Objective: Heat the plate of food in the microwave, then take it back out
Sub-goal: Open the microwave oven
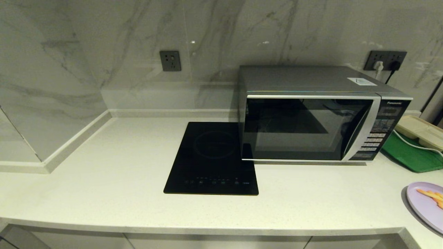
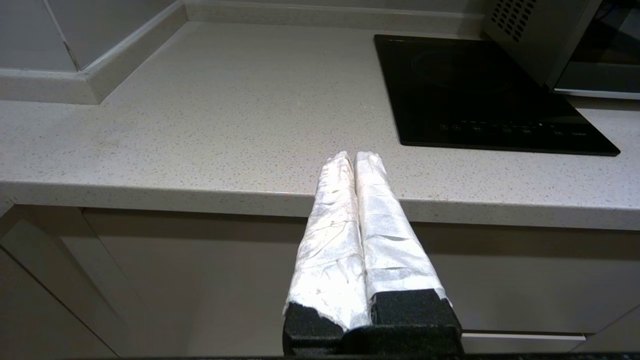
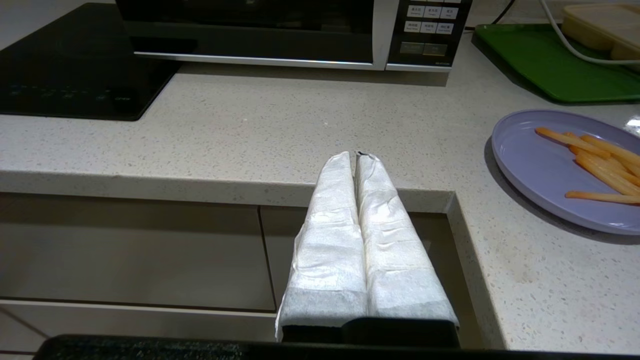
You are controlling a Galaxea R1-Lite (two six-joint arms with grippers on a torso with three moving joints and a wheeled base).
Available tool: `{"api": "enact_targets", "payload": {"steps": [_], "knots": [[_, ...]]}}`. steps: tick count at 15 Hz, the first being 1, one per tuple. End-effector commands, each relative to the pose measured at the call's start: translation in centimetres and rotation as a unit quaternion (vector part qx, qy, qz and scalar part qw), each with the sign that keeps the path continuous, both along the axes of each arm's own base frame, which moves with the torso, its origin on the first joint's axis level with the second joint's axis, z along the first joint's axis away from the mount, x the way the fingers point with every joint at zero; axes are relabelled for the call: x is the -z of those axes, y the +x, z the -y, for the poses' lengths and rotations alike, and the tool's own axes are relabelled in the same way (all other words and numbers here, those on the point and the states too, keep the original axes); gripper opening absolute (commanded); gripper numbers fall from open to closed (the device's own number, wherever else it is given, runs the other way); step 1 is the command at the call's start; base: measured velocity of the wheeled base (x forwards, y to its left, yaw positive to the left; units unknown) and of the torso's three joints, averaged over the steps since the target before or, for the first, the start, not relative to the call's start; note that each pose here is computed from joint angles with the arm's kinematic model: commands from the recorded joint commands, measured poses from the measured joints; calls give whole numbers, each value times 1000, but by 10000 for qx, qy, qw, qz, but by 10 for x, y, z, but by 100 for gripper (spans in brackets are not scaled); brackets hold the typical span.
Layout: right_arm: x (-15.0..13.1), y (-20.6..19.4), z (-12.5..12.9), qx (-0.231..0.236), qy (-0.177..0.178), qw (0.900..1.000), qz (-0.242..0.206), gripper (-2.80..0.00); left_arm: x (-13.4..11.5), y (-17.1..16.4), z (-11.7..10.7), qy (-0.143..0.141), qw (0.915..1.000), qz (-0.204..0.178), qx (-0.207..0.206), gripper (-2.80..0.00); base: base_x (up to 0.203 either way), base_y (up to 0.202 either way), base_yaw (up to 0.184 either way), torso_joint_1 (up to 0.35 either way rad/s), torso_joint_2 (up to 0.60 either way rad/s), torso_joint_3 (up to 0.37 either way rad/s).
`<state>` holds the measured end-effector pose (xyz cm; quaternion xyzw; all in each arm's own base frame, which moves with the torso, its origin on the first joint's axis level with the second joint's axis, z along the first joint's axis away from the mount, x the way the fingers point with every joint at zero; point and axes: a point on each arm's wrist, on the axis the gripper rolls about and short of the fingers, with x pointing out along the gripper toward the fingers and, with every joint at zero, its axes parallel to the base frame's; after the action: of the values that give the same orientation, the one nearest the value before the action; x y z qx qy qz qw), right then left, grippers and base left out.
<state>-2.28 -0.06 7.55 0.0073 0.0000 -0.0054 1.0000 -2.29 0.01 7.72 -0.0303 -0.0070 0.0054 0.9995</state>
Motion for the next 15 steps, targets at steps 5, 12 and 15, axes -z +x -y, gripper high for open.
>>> {"api": "enact_targets", "payload": {"steps": [5,12,15], "knots": [[0,0,0,-31,-27,10000,-16,-280,0,0,0,-4,10000,1,-5,-280,0,0,0,0,0,0],[0,-2,0,52,-43,9994,-344,-280,0,0,0,-4,10000,1,-5,-280,0,0,0,0,0,0],[-9,3,0,85,-24,9976,-690,-280,0,0,0,-4,10000,1,-5,-280,0,0,0,0,0,0]]}}
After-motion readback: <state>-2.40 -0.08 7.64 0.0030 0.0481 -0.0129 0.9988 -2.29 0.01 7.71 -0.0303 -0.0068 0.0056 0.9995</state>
